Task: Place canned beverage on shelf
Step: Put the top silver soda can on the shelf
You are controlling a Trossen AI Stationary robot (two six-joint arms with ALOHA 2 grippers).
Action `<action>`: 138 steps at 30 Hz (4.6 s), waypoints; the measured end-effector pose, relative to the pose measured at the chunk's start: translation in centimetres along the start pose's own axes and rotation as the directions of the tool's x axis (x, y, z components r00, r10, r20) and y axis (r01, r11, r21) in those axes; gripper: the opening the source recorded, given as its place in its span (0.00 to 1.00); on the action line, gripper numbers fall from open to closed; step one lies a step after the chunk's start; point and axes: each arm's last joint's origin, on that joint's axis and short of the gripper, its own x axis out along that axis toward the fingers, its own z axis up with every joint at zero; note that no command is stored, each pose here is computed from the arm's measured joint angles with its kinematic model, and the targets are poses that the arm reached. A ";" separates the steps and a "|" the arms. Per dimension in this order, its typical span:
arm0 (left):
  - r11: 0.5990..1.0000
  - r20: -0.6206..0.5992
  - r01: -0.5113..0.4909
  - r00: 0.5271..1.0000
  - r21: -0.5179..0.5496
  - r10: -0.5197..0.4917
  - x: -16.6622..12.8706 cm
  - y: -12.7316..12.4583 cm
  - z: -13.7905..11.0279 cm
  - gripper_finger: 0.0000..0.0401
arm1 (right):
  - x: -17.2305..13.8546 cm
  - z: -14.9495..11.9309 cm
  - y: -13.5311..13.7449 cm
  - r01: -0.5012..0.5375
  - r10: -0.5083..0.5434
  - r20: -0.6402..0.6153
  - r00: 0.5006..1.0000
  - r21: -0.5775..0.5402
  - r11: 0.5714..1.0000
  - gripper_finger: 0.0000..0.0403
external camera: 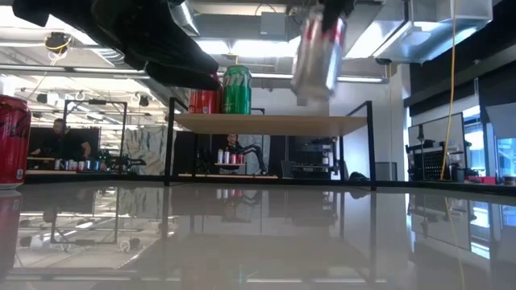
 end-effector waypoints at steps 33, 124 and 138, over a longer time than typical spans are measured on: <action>0.995 -0.045 -0.041 0.998 0.089 0.045 1.6 3.3 0.2 0.89 | 2.6 4.3 -21.7 0.114 -0.124 0.104 0.987 0.097 0.989 0.71; 0.994 -0.058 -0.014 0.998 0.104 0.020 1.5 3.0 0.1 0.90 | 2.3 -0.7 -20.4 0.059 -0.068 0.135 0.989 0.070 0.996 0.51; 0.995 -0.056 -0.025 0.998 0.093 0.030 1.6 3.2 0.1 0.90 | 9.5 -6.6 -19.0 0.180 -0.219 0.453 0.864 0.129 0.975 0.35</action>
